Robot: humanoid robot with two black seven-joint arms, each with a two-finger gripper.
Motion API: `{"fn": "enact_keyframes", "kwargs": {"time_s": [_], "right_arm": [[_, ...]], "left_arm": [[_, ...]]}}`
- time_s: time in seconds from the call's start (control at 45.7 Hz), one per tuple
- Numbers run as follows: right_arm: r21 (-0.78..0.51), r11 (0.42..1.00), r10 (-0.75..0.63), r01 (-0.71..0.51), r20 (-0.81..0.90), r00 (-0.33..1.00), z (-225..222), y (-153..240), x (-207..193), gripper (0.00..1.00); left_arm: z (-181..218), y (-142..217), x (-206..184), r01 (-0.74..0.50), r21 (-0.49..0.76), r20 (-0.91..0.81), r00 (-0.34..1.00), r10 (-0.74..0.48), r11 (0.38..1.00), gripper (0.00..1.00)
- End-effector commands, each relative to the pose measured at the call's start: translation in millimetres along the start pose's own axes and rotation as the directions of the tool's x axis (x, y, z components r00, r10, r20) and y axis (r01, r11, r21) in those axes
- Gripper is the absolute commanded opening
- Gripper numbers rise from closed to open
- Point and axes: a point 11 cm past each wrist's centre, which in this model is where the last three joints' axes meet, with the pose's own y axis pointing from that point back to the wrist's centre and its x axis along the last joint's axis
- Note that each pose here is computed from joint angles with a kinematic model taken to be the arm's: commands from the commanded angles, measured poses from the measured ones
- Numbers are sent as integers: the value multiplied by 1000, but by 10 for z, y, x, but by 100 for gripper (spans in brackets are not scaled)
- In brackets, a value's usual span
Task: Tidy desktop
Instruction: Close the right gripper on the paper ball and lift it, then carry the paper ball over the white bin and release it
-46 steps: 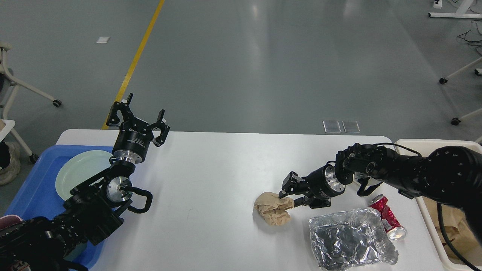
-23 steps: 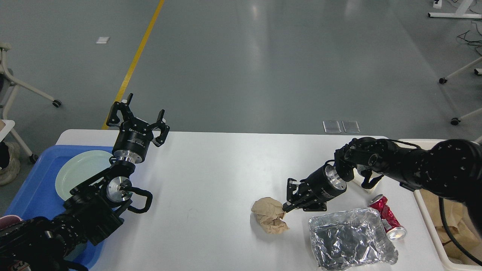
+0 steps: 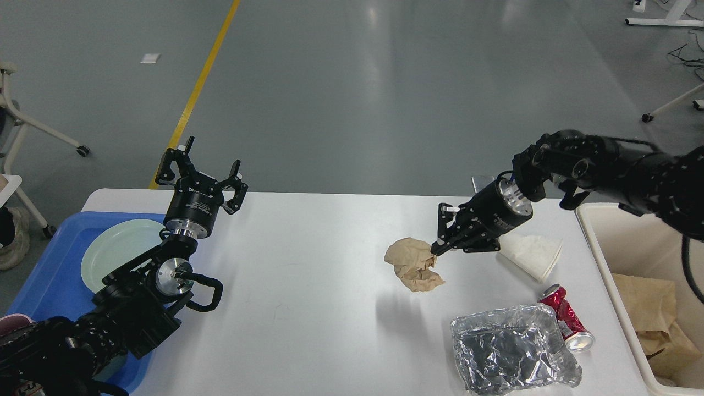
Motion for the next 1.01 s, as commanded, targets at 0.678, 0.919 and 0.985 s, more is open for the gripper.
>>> {"fn": "enact_keyframes", "kwargs": {"time_s": [0.678,0.919,0.985], "right_arm": [[-372,747,564,-550,-82,822,820,3142,543,0],[-502,612,678,-611,-64,732,1950,3093,442,0],[-525,541,725,-657,-104,681,2246,3010,440,0]], "left_arm": [[1,0,0,0,0,-1,1000,0,1000,97],[-1,0,0,0,1,0,1000,0,1000,97],[-1,0,0,0,1,0,1000,0,1000,97]]}}
